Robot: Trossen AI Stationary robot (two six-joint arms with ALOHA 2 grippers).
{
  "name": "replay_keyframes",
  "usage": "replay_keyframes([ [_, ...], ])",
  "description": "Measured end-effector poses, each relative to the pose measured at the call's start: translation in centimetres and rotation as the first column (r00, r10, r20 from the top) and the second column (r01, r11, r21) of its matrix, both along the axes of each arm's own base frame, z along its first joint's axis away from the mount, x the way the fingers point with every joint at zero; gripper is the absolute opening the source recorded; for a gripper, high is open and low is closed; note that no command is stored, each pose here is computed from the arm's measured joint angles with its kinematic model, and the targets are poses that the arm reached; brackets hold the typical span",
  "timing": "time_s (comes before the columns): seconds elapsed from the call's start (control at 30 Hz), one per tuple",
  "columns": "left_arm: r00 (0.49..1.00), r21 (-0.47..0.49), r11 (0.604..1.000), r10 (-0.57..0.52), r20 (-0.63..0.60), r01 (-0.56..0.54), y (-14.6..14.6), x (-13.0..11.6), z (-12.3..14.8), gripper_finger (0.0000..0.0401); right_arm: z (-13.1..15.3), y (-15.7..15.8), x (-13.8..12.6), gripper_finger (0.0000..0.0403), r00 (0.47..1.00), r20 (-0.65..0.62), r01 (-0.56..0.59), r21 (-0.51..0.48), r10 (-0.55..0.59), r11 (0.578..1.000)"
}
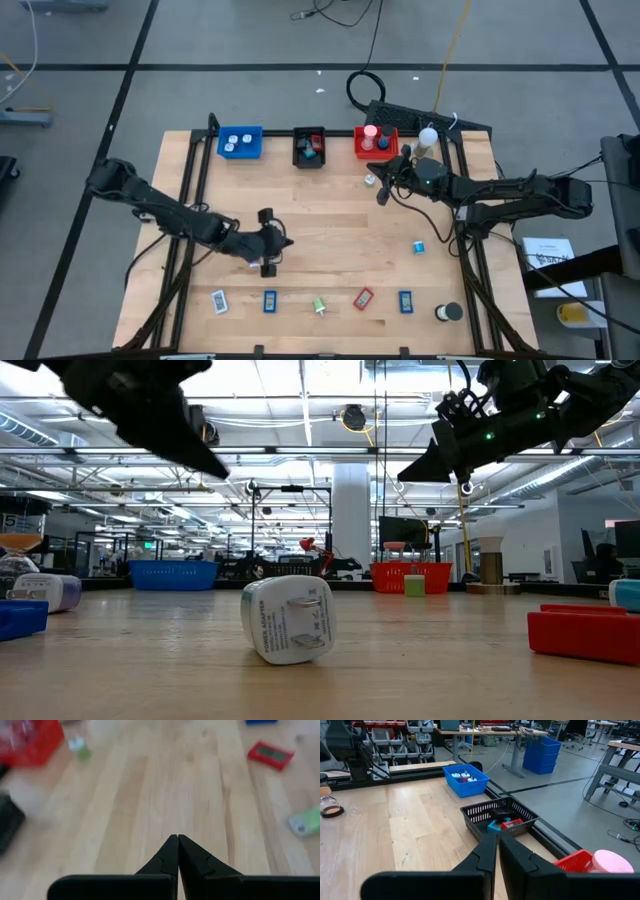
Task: Pick & Place Office items
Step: Put the left blue digital clock into the black bin
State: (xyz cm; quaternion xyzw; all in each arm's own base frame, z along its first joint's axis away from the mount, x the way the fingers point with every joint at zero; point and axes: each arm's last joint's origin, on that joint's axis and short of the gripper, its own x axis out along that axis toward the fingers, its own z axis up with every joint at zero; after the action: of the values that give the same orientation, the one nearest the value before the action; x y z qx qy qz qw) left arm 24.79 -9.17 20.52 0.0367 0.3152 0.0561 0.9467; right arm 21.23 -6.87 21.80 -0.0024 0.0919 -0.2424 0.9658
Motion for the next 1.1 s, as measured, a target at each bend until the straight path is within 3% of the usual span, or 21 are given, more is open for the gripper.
replay_keyframes([
  [0.2,0.995,-0.128,0.992,-0.028,-0.096,0.015,-1.7,-1.4,-0.8,0.0049,0.0,0.0,0.0,0.0012,1.0,0.0,0.0,0.0,0.0,1.0],
  [0.4,0.983,-0.14,0.981,-0.149,-0.103,0.134,-4.5,-2.9,-0.8,0.0084,0.0,0.0,0.0,0.0014,1.0,0.0,0.0,0.0,0.0,1.0],
  [0.57,0.983,-0.189,0.972,-0.157,-0.099,0.136,-5.8,-3.8,-0.8,0.0105,0.0,0.0,0.0,0.0015,1.0,0.0,0.0,0.0,0.0,1.0],
  [0.8,0.964,-0.213,0.948,-0.256,-0.075,0.236,-8.3,-4.7,-1.3,0.012,0.0,0.0,0.0,0.0011,1.0,0.0,0.0,0.0,0.0,1.0],
  [0.93,0.963,-0.294,0.934,-0.244,-0.117,0.202,-9.3,-4.7,-2.6,0.013,0.0,0.0,0.0,0.0015,1.0,0.0,0.0,0.0,0.0,1.0],
  [1.1,0.959,-0.304,0.937,-0.229,-0.164,0.172,-9.9,-4.7,-3.9,0.0183,0.0,0.0,0.0,0.0014,1.0,0.0,0.0,0.0,0.0,1.0],
])
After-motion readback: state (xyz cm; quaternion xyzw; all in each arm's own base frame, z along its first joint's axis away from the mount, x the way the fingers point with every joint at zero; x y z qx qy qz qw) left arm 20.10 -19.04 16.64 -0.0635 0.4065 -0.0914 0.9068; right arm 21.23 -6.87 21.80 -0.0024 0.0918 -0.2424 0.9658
